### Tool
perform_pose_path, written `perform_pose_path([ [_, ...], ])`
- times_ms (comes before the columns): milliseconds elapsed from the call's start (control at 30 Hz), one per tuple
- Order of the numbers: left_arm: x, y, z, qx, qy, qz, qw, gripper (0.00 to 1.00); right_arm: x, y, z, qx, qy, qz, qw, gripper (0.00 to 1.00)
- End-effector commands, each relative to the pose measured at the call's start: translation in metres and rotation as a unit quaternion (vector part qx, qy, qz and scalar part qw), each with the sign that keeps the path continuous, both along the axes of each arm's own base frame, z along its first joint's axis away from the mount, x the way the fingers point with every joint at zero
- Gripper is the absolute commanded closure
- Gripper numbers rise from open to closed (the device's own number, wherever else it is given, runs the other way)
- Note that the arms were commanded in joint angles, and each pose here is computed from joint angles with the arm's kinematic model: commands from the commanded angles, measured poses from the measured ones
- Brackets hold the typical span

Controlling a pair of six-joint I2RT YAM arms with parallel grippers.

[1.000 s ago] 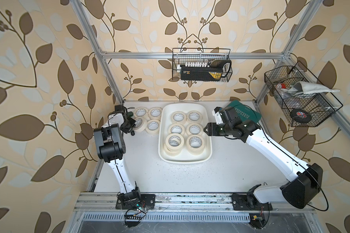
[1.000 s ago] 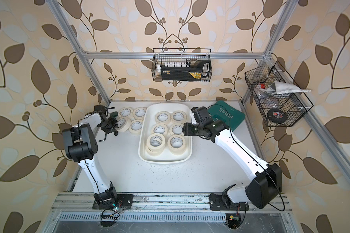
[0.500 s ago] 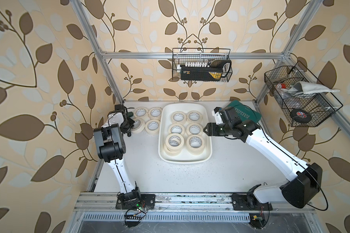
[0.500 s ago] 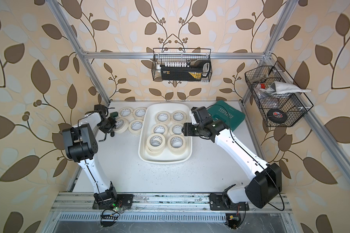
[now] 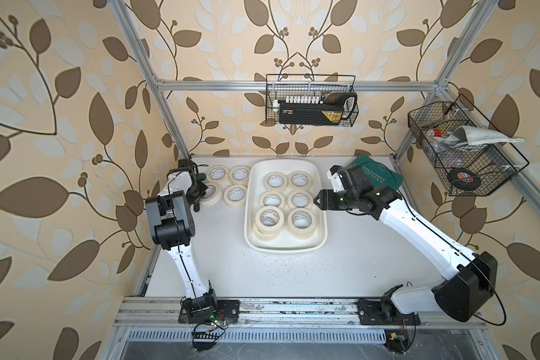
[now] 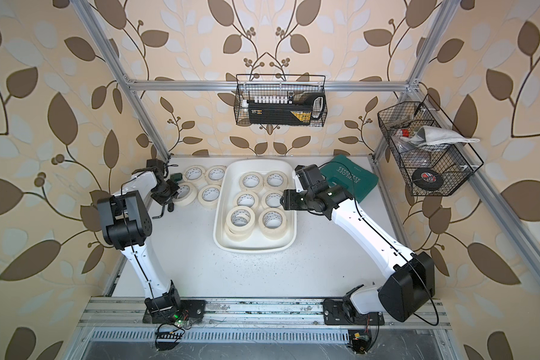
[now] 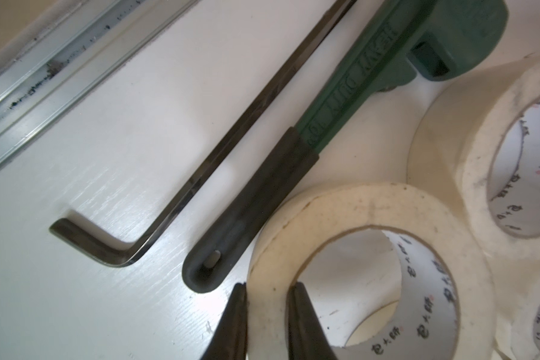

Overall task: Take out the art tape in the storage box
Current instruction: Place the art tape at the center of the board.

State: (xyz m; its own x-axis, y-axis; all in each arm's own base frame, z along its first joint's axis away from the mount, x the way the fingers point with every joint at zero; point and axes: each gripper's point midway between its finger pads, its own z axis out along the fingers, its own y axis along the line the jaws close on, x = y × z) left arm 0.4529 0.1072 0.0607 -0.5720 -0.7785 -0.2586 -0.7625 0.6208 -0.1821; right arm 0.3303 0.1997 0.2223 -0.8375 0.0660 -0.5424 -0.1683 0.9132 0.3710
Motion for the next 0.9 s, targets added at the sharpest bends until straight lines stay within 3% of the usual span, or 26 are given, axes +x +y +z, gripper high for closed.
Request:
perform_pose_path([
  [0, 0.01, 0.002, 0.009, 0.03, -0.003, -0.011, 0.999, 0.99, 0.0, 0.001, -0.009, -0.002, 0.011, 0.004, 1.0, 0.35],
  [167, 0.011, -0.001, 0.005, 0.037, 0.003, -0.015, 0.999, 0.97, -0.001, 0.0, -0.009, -0.004, 0.009, 0.002, 1.0, 0.35],
  [367, 0.014, -0.01, 0.005, 0.04, 0.002, -0.028, 0.999, 0.77, -0.002, 0.0, -0.009, -0.003, 0.009, 0.003, 1.0, 0.35],
  [867, -0.002, -0.033, 0.042, 0.017, -0.017, -0.043, 0.999, 0.54, -0.003, 0.001, -0.006, 0.005, 0.008, 0.004, 1.0, 0.35],
])
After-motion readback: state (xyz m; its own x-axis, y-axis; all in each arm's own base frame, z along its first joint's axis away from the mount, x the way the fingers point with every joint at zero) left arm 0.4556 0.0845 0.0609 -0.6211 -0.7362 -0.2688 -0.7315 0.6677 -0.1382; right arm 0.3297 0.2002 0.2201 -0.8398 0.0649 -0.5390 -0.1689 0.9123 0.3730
